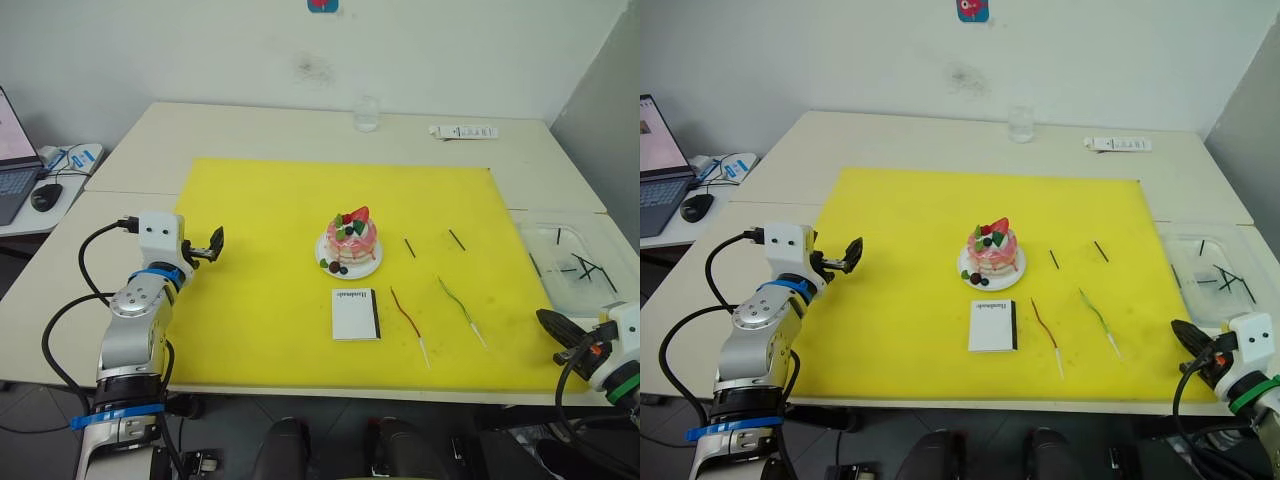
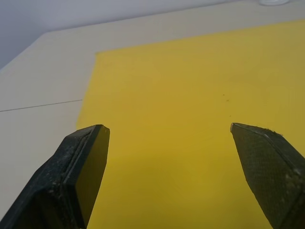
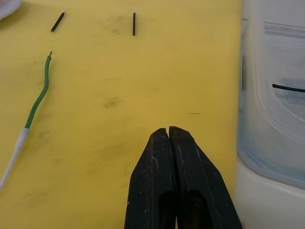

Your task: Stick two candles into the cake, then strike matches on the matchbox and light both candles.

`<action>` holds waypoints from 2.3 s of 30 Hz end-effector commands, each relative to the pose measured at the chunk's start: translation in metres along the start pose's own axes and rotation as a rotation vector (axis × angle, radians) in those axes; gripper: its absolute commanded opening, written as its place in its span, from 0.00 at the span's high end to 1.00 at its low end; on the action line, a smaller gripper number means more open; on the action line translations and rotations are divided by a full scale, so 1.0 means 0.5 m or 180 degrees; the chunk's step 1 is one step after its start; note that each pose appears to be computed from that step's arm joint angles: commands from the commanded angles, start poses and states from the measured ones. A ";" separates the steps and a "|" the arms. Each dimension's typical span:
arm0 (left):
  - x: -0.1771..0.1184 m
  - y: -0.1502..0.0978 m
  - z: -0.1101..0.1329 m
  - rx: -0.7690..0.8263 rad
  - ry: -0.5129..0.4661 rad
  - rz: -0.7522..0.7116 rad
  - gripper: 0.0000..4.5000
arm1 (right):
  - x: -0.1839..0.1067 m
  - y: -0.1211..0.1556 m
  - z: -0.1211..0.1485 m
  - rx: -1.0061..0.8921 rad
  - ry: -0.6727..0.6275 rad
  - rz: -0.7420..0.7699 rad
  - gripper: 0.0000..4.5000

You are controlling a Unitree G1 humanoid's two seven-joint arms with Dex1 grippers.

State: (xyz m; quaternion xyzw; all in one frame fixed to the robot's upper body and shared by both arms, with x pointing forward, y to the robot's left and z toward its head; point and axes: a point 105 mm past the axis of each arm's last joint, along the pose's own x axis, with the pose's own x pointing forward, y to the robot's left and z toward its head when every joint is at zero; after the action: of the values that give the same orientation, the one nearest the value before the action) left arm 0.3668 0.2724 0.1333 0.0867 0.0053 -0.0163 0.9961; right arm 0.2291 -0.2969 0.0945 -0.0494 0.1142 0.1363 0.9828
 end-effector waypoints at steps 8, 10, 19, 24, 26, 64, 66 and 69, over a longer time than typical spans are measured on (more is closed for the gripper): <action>-0.005 0.012 0.040 0.0034 -0.0215 0.0040 0.00 | 0.001 -0.001 0.014 -0.0097 -0.0049 -0.0010 0.99; -0.005 0.013 0.041 0.0031 -0.0218 0.0047 0.00 | 0.001 -0.001 0.014 -0.0096 -0.0048 -0.0012 0.99; -0.006 0.013 0.041 0.0031 -0.0219 0.0050 0.00 | 0.000 -0.001 0.014 -0.0111 -0.0033 -0.0002 0.99; -0.007 0.013 0.041 0.0026 -0.0222 0.0047 0.00 | 0.001 0.000 0.015 -0.0120 -0.0027 0.0016 0.99; -0.008 0.013 0.041 0.0027 -0.0222 0.0047 0.00 | 0.001 0.002 0.015 -0.0123 -0.0025 0.0028 0.99; -0.255 -0.340 0.162 0.0484 -0.0514 -0.4212 0.00 | 0.084 0.218 0.131 -0.0787 0.0776 0.1349 0.00; -0.257 -0.342 0.163 0.0481 -0.0536 -0.4220 0.00 | 0.088 0.209 0.116 -0.0759 0.0874 0.1203 0.00; -0.256 -0.346 0.165 0.0460 -0.0565 -0.4224 0.00 | 0.094 0.188 0.097 -0.0770 0.0974 0.0976 0.00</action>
State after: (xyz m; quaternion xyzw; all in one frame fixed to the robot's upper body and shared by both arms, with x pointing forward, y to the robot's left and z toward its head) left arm 0.2391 0.0979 0.1781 0.1163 -0.0009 -0.6242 0.7725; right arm 0.2535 -0.1827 0.1219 -0.1562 0.2574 0.3104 0.9017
